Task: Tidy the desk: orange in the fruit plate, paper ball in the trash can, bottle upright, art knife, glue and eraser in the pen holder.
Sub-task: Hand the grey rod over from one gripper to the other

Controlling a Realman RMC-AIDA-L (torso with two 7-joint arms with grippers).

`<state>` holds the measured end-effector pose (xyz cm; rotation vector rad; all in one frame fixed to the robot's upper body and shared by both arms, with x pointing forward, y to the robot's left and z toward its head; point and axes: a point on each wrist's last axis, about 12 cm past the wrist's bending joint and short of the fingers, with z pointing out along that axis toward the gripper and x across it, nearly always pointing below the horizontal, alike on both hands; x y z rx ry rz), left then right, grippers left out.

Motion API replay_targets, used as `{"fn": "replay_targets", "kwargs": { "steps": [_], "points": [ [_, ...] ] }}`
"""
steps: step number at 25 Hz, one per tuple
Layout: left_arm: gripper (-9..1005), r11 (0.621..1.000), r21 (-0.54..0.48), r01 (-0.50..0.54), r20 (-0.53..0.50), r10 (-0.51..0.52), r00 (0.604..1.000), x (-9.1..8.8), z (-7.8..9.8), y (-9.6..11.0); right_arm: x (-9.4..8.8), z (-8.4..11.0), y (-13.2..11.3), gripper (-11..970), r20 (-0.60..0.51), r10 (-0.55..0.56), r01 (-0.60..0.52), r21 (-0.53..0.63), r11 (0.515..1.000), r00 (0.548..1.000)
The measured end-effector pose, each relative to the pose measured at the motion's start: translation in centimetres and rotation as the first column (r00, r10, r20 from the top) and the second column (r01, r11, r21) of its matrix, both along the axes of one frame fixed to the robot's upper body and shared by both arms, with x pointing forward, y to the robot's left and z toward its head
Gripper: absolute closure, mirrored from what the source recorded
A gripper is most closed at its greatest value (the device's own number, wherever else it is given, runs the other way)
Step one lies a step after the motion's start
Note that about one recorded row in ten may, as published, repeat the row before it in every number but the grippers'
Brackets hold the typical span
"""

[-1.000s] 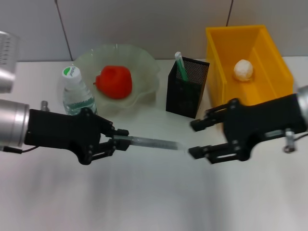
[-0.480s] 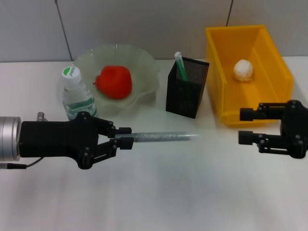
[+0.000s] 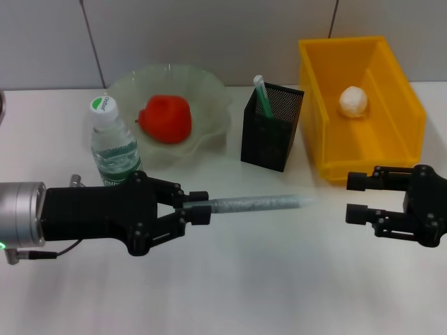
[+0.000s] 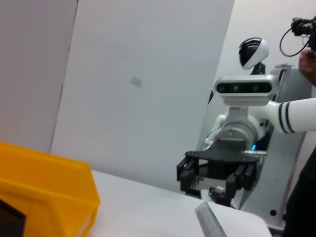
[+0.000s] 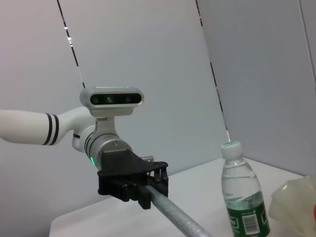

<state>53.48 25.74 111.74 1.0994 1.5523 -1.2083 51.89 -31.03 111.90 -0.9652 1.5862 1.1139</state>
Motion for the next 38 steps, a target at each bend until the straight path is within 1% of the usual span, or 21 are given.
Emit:
{"fn": "replay_targets", "kwargs": {
  "steps": [4, 20, 38],
  "points": [
    [838, 1.000, -0.016, 0.015, -0.007, -0.015, 1.000, -0.2, -0.2, -0.4, 0.1, -0.1, 0.3, 379, 0.007, 0.013, -0.013, -0.005, 1.000, 1.000],
    [837, 0.998, -0.047, 0.042, -0.027, -0.043, 0.999, -0.6, -0.7, -1.3, 0.2, -0.5, 2.9, 381, 0.007, 0.125, -0.125, 0.008, 0.992, 0.992],
    [835, 0.997, -0.055, 0.057, -0.037, -0.059, 0.998, -0.8, -0.9, -1.6, 0.4, -0.4, 3.6, 384, 0.020, 0.159, -0.159, 0.004, 0.987, 0.987]
  ]
}}
